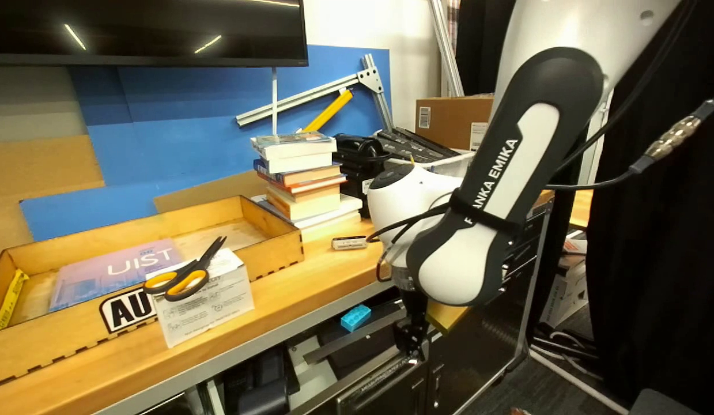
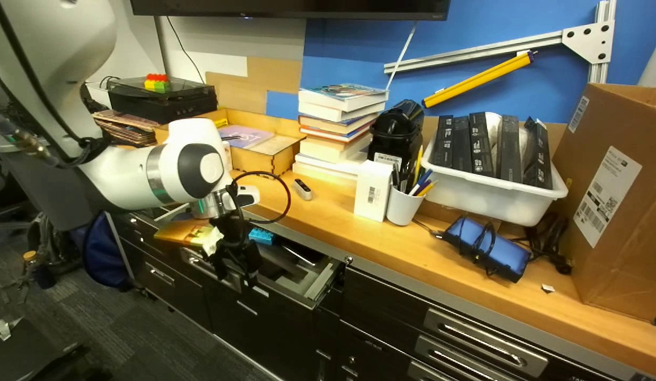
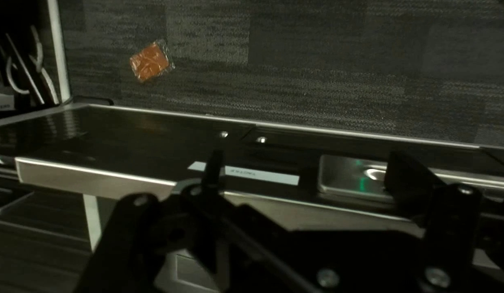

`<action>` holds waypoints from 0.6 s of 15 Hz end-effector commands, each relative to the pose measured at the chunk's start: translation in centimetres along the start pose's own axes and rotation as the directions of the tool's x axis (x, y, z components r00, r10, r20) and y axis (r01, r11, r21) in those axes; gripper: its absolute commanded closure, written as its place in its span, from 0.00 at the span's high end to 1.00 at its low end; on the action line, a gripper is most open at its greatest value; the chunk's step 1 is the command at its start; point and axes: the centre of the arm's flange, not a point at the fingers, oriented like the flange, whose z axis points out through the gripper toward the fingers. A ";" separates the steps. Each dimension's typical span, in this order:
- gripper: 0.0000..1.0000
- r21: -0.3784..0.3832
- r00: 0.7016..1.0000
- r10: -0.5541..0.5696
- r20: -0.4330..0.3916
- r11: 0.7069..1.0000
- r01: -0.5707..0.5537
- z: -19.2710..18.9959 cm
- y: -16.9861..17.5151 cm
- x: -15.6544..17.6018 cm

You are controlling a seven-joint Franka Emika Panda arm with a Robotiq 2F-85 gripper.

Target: Put the blue block inside the open drawer

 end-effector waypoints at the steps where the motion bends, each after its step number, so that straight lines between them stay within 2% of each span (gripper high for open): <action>1: 1.00 -0.028 0.996 -0.007 -0.093 1.000 0.004 -0.5 -2.5 7.3; 6: 1.00 -0.046 0.982 0.015 -0.190 0.999 -0.024 -1.4 -5.1 13.2; 9: 1.00 -0.050 0.973 0.026 -0.231 0.998 -0.039 -3.5 -5.2 13.4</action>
